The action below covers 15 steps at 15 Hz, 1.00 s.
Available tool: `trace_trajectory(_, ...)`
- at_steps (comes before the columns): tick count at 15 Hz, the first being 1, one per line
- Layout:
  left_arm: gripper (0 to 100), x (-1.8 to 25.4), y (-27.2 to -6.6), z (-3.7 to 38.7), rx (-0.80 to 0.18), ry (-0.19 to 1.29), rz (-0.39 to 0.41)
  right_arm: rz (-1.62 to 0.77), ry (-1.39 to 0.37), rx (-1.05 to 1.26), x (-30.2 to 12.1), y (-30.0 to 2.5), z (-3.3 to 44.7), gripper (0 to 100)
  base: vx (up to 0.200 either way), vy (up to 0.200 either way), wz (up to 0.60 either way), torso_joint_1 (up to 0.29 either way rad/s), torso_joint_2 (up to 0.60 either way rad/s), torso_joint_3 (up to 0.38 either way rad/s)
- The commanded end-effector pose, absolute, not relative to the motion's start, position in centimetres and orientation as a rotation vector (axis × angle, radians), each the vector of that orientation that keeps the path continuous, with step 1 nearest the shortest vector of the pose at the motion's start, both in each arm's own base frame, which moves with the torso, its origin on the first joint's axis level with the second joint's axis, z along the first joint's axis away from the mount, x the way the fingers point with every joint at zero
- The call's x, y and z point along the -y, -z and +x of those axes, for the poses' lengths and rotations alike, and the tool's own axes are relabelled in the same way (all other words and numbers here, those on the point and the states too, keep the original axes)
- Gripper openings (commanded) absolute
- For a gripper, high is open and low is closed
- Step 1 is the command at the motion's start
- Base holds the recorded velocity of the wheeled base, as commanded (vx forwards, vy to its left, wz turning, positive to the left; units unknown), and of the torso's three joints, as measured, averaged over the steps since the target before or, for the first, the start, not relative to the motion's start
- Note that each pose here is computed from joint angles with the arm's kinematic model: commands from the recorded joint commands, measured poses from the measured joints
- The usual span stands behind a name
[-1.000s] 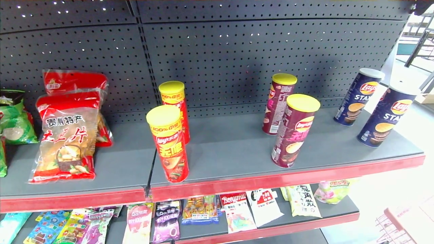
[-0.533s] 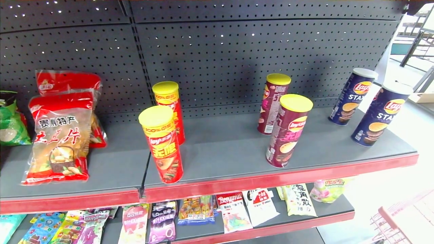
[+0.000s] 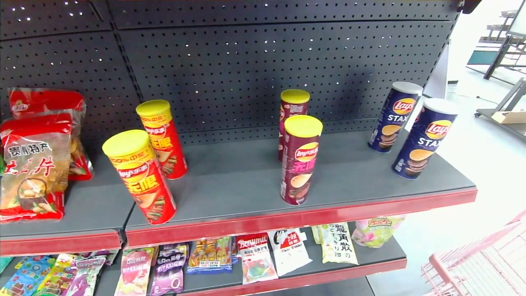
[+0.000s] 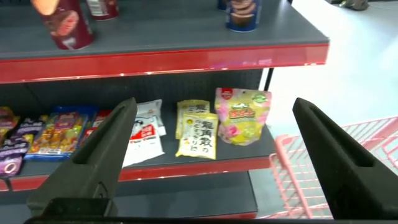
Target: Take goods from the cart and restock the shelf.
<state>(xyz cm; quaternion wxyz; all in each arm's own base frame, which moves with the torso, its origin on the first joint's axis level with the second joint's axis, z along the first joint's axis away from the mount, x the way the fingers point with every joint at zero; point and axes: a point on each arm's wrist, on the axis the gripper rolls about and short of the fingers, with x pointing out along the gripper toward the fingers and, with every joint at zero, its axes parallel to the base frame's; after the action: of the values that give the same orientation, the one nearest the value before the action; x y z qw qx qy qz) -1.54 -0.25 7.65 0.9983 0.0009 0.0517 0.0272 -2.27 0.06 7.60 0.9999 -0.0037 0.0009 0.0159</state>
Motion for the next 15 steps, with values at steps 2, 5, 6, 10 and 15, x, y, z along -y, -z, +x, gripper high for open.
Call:
trace_trajectory(2,100,0.25,-7.7,-1.53,-0.104,-0.055,0.002,-0.008,-0.031,-0.001,-0.06,-7.6,-2.27,100,0.0,-0.2,0.0,0.002,0.0,0.002)
trace_trajectory(5,100,0.25,-7.66,-1.52,-0.106,-0.055,0.0,-0.009,-0.028,-0.001,-0.05,-7.6,-2.27,100,0.0,-0.2,0.0,0.002,0.0,0.007)
trace_trajectory(6,100,0.25,-7.66,-1.52,-0.106,-0.055,0.0,-0.009,-0.026,-0.001,-0.04,-7.6,-2.27,100,0.0,-0.2,0.0,0.002,0.01,0.007)
trace_trajectory(10,100,0.25,-7.66,-1.52,-0.106,-0.055,-0.003,-0.006,-0.025,-0.001,-0.05,-7.6,-2.27,100,0.0,0.0,0.0,0.0,0.0,0.0)
trace_trajectory(15,100,0.25,-7.66,-1.52,-0.106,-0.055,-0.005,-0.011,-0.025,-0.001,-0.04,-7.6,-2.27,100,0.0,0.0,0.36,0.0,0.0,0.002)
